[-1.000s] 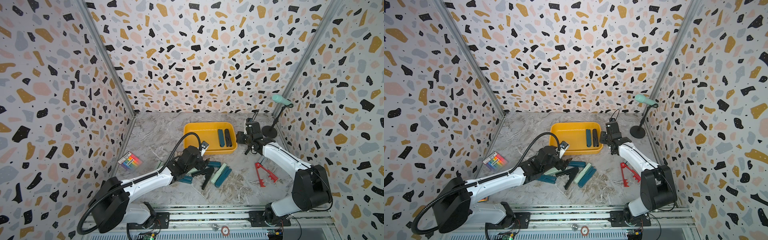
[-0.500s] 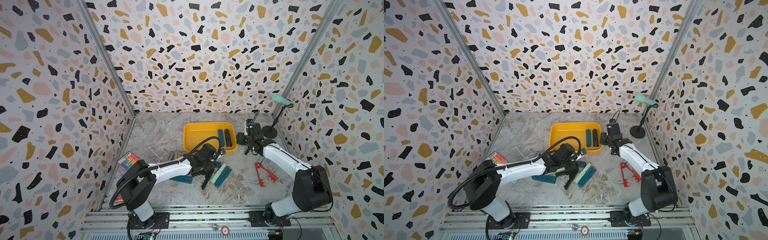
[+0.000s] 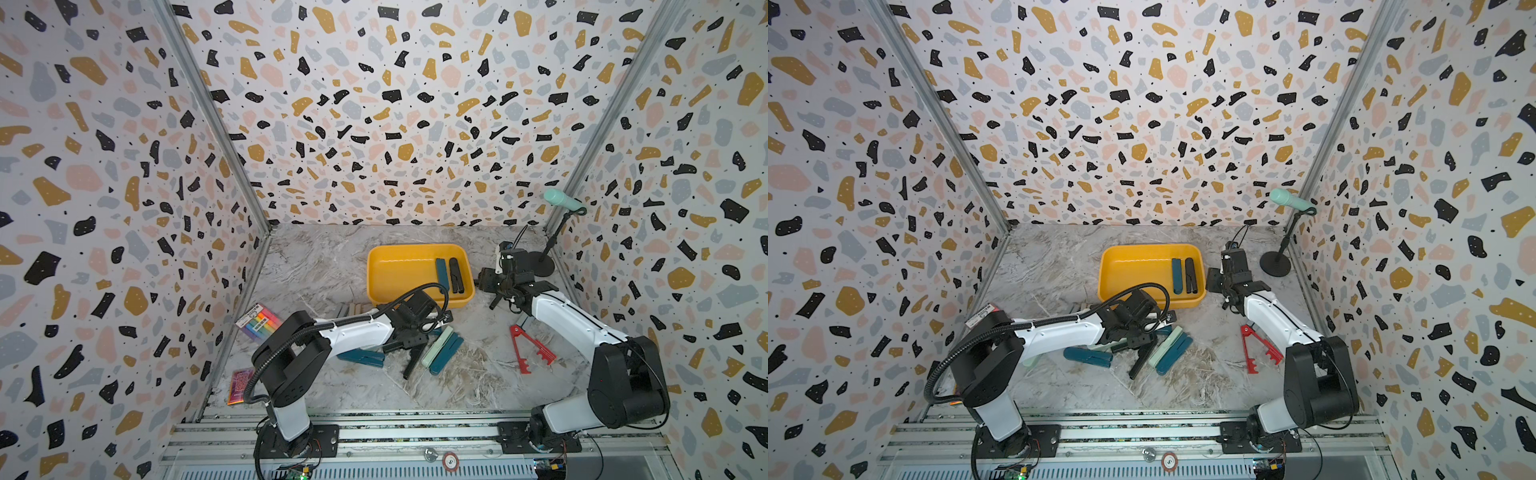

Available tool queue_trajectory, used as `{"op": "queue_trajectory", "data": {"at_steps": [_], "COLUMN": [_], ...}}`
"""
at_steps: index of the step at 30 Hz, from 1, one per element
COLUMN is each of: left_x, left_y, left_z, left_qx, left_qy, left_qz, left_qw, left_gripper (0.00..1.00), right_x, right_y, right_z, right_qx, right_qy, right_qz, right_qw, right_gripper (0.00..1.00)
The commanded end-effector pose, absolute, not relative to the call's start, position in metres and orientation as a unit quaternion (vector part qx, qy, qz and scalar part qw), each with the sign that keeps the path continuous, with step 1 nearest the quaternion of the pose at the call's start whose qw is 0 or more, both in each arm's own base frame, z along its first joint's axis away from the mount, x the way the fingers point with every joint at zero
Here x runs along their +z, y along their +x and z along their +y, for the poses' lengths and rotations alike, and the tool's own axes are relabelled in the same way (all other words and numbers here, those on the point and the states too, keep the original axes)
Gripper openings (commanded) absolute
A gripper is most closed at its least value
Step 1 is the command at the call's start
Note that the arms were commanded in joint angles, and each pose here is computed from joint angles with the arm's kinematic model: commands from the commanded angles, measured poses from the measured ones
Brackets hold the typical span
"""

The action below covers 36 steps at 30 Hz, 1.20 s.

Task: Put the pruning pliers into the storage box
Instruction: Pick up the pruning pliers from the center of the board.

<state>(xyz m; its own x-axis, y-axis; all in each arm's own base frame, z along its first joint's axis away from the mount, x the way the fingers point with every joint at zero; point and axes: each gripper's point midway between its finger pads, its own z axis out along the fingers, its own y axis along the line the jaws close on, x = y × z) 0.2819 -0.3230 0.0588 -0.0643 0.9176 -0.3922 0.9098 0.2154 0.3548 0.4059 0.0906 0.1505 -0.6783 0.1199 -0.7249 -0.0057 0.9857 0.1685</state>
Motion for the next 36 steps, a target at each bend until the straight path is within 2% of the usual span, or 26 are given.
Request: {"op": "queue_trajectory", "data": {"at_steps": [1, 14, 18, 36], "left_x": [0.059, 0.049, 0.051, 0.043], "left_y": [0.285, 0.289, 0.292, 0.295], "left_z": [-0.325, -0.318, -0.316, -0.317], "left_qx": [0.006, 0.006, -0.006, -0.023], "left_qy": [0.634, 0.638, 0.632, 0.633], "left_qz": [0.726, 0.731, 0.736, 0.742], "left_qw": [0.266, 0.242, 0.242, 0.218], "left_gripper": [0.51, 0.46, 0.42, 0.42], "right_x": [0.165, 0.158, 0.156, 0.147], "right_y": [0.407, 0.408, 0.409, 0.409], "right_z": [0.090, 0.085, 0.083, 0.077], "right_qx": [0.087, 0.087, 0.090, 0.097], "right_qy": [0.028, 0.029, 0.030, 0.031], "right_qz": [0.904, 0.906, 0.907, 0.909], "right_qw": [0.418, 0.412, 0.410, 0.405], "right_gripper": [0.63, 0.64, 0.64, 0.65]}}
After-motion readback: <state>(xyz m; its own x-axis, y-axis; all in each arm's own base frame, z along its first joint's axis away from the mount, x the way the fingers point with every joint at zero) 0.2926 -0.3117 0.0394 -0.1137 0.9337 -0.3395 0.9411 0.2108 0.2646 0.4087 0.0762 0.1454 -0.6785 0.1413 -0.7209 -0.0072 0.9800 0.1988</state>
